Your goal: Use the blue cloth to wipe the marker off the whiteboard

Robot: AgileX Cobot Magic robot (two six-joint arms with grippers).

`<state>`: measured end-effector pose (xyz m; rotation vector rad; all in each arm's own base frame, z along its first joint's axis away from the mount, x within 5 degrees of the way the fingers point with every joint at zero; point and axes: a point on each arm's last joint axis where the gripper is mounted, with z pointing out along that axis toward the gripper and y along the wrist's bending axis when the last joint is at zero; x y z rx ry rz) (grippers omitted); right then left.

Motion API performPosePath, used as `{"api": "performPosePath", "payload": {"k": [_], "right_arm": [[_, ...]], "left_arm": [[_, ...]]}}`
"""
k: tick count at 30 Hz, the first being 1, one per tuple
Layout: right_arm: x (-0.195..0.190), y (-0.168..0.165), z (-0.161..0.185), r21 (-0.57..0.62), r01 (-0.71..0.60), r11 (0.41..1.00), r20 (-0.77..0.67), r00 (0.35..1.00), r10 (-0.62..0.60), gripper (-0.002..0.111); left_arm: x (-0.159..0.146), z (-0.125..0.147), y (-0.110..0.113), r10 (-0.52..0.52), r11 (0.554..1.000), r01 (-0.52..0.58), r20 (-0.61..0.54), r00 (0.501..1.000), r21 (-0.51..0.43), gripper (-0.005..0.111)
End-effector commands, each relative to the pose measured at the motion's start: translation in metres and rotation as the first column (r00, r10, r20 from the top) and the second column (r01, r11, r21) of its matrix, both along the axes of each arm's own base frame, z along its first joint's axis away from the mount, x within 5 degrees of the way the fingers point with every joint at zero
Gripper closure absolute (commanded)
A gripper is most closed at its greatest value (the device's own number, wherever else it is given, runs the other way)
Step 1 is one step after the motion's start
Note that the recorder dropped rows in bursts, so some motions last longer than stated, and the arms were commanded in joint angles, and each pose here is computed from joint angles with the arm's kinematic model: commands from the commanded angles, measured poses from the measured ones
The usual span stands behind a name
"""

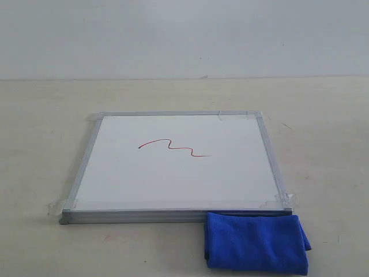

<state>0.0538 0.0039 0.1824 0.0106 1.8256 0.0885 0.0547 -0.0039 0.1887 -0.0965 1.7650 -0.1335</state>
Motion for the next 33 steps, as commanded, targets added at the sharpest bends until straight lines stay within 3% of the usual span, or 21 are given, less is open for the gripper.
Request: {"api": "performPosePath", "payload": {"k": [1, 8, 13, 16, 20, 24, 27, 30, 33], "right_arm": [[0.0, 0.0, 0.001, -0.006, 0.002, 1.0, 0.008, 1.0, -0.002, 0.108], [0.002, -0.001, 0.016, 0.001, 0.014, 1.0, 0.176, 0.984, -0.014, 0.108], [0.0, -0.004, 0.046, 0.068, 0.027, 0.997, 0.484, 0.873, -0.057, 0.108], [-0.002, -0.005, 0.054, 0.149, 0.018, 0.989, 0.495, 0.864, -0.09, 0.108], [0.003, -0.002, 0.081, 0.135, 0.002, 0.991, 0.379, 0.924, -0.053, 0.108], [0.015, 0.003, 0.108, 0.038, -0.019, 0.999, 0.113, 0.993, 0.015, 0.108], [0.028, 0.004, 0.124, -0.08, -0.066, 0.995, -0.085, 0.995, 0.059, 0.108], [0.043, 0.005, 0.137, -0.102, -0.08, 0.992, -0.118, 0.991, 0.068, 0.108], [0.055, 0.004, 0.146, -0.103, -0.064, 0.993, -0.062, 0.996, 0.058, 0.108]], "left_arm": [[0.0, -0.001, 0.0, 0.002, 1.0, -0.002, -0.002, 1.0, 0.009, 0.102], [0.0, -0.001, 0.0, 0.002, 1.0, -0.002, -0.002, 1.0, 0.009, 0.102], [0.0, -0.001, 0.0, 0.002, 1.0, -0.002, -0.002, 1.0, 0.009, 0.102], [0.0, -0.001, 0.0, 0.002, 1.0, -0.002, -0.002, 1.0, 0.009, 0.102], [0.0, -0.001, 0.0, 0.002, 1.0, -0.002, -0.002, 1.0, 0.009, 0.102], [0.0, -0.001, 0.0, 0.002, 1.0, -0.002, -0.002, 1.0, 0.009, 0.102], [0.0, -0.001, 0.0, 0.002, 1.0, -0.002, -0.002, 1.0, 0.009, 0.102], [0.0, -0.001, 0.0, 0.002, 1.0, -0.002, -0.002, 1.0, 0.009, 0.102], [0.0, -0.001, 0.0, 0.002, 1.0, -0.002, -0.002, 1.0, 0.009, 0.102]]}}
